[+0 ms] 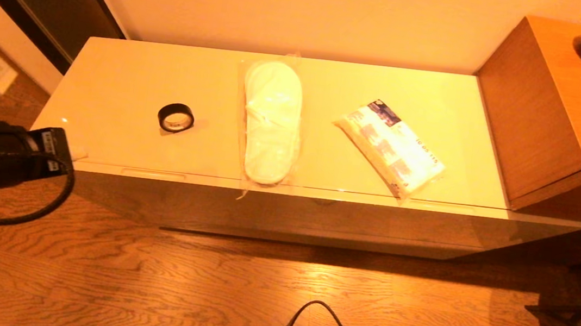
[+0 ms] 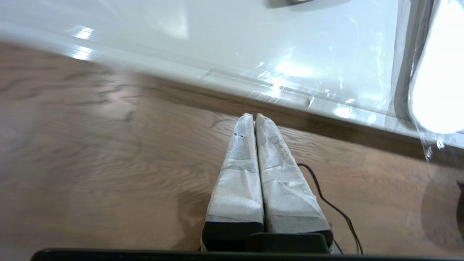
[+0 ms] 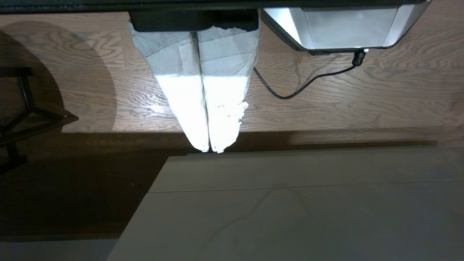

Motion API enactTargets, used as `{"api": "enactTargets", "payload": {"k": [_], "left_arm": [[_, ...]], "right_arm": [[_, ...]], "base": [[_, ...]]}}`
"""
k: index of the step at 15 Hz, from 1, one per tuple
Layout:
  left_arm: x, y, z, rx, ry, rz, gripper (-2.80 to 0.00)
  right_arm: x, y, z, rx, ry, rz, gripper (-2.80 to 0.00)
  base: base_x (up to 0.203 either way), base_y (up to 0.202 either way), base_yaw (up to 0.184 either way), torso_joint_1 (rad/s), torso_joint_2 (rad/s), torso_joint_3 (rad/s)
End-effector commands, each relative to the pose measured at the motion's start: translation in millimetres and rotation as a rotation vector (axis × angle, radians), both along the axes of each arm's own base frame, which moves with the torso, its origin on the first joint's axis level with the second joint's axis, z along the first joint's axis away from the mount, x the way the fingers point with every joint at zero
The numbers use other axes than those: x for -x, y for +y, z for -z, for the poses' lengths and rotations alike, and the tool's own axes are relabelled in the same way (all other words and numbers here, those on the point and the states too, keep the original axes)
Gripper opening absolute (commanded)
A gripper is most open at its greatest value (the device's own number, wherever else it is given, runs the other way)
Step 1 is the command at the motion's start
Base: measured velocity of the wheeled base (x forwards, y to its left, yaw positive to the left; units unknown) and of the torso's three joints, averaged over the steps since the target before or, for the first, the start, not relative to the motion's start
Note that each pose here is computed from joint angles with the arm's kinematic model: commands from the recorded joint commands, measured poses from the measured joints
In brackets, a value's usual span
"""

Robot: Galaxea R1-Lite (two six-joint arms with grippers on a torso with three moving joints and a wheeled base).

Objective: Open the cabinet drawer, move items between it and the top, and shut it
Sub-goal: Open the drawer

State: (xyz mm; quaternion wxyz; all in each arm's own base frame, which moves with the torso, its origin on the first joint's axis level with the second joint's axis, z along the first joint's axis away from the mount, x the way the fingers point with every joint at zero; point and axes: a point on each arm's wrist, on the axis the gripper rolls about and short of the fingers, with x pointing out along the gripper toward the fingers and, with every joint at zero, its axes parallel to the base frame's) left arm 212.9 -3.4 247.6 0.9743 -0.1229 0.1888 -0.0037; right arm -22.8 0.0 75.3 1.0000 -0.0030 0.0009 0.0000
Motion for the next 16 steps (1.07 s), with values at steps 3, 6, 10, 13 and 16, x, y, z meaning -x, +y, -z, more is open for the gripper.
{"api": "enactTargets", "payload": {"k": [3, 6, 10, 13, 16], "left_arm": [[-47.6, -9.9, 32.1, -0.004, 0.123, 0.035, -2.8], [-59.4, -10.6, 37.1, -0.003, 0.142, 0.028, -2.8], [-74.9, -11.6, 43.7, -0.002, 0.109, 0.032, -2.8], [-83.0, -13.4, 50.2, -0.002, 0.108, 0.038, -2.8], [-83.2, -16.1, 58.9, 0.001, 0.14, 0.044, -2.8]], "right_arm": [[-0.2, 0.0, 0.4, 0.0, 0.003, 0.0, -2.8], [-0.2, 0.0, 0.4, 0.0, 0.003, 0.0, -2.8], [-0.2, 0.0, 0.4, 0.0, 0.003, 0.0, -2.8], [-0.2, 0.0, 0.4, 0.0, 0.003, 0.0, -2.8], [-0.2, 0.0, 0.4, 0.0, 0.003, 0.0, -2.8]], "base": [[0.0, 0.0, 0.0, 0.0, 0.0, 0.0], [0.0, 0.0, 0.0, 0.0, 0.0, 0.0], [0.0, 0.0, 0.0, 0.0, 0.0, 0.0], [0.0, 0.0, 0.0, 0.0, 0.0, 0.0], [0.0, 0.0, 0.0, 0.0, 0.0, 0.0]]}}
